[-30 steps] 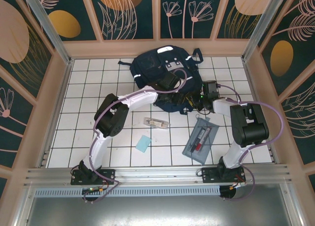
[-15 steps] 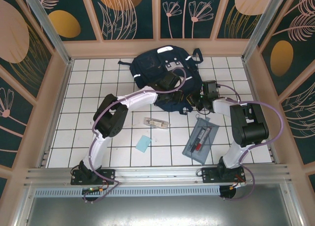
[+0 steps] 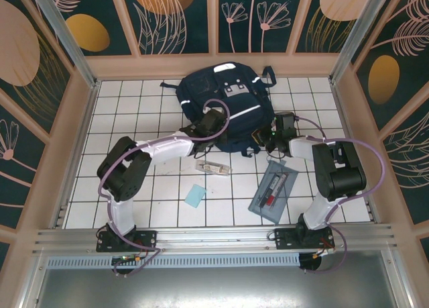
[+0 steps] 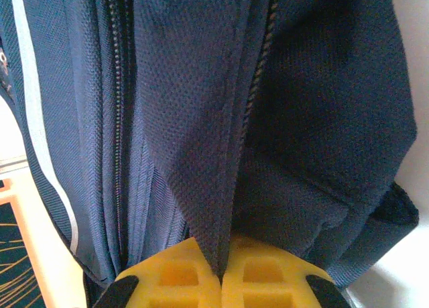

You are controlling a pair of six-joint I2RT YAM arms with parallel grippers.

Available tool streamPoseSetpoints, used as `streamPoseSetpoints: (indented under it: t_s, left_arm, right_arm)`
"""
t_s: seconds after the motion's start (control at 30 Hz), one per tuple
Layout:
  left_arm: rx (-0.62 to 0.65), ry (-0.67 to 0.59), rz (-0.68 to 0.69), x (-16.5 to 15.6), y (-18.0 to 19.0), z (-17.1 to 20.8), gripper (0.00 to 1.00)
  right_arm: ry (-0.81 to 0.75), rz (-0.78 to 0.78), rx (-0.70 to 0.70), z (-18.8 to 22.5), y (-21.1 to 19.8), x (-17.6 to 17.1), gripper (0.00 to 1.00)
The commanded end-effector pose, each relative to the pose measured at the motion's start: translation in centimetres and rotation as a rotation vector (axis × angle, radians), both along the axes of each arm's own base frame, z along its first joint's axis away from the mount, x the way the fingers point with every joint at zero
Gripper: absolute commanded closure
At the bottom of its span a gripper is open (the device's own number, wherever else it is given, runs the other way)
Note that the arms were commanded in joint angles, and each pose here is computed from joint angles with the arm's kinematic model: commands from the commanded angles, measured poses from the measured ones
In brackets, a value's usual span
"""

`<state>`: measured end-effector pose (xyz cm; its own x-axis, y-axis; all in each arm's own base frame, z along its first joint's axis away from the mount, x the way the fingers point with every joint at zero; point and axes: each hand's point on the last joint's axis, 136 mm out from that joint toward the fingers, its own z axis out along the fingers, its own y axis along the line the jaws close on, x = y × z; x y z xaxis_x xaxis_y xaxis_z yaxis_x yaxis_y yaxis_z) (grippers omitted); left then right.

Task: Pack the student bag

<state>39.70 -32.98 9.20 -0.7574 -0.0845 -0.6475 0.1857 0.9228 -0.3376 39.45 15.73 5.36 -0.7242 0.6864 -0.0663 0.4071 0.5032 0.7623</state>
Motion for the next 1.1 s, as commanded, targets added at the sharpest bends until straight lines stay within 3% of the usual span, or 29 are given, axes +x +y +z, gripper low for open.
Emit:
streamPoseSetpoints:
  t_s: [0.0, 0.17, 0.3, 0.6, 0.63, 0.7, 0.77, 0.83, 1.07]
  left_arm:
    - [0.004, -0.087, 0.200, 3.2, 5.2, 2.0, 1.00]
    - [0.052, -0.141, 0.286, 5.7, 9.2, 2.1, 1.00]
    - [0.047, -0.153, 0.289, 6.7, 9.7, 3.1, 1.00]
    - [-0.353, -0.101, 0.128, 1.3, 5.5, 8.5, 1.00]
    - [-0.372, -0.099, 0.114, 0.9, 5.0, 9.0, 1.00]
    - [-0.404, -0.092, 0.083, 0.5, 3.7, 9.7, 1.00]
    - [-0.437, -0.089, 0.055, 0.4, 2.2, 10.3, 1.00]
    - [-0.454, -0.087, 0.023, 0.5, 0.5, 10.5, 1.00]
    - [-0.441, -0.071, 0.024, 1.8, -0.8, 9.2, 1.00]
  right_arm:
    - [0.001, -0.091, -0.058, -0.9, -2.8, 0.4, 1.00]
    - [-0.009, -0.091, -0.061, -0.5, -3.3, 0.7, 1.00]
    - [-0.033, -0.086, -0.077, 0.3, -3.5, 1.9, 1.00]
    - [-0.102, -0.062, -0.127, 3.2, -4.7, 8.0, 1.00]
    - [-0.113, -0.052, -0.127, 3.8, -4.6, 8.3, 0.94]
    - [-0.127, -0.043, -0.131, 5.0, -4.5, 8.4, 0.66]
    - [-0.130, -0.036, -0.129, 6.0, -4.6, 7.8, 0.48]
    - [-0.137, -0.017, -0.125, 6.9, -4.5, 6.4, 0.38]
    - [-0.143, 0.000, -0.124, 9.2, -4.9, 0.1, 0.23]
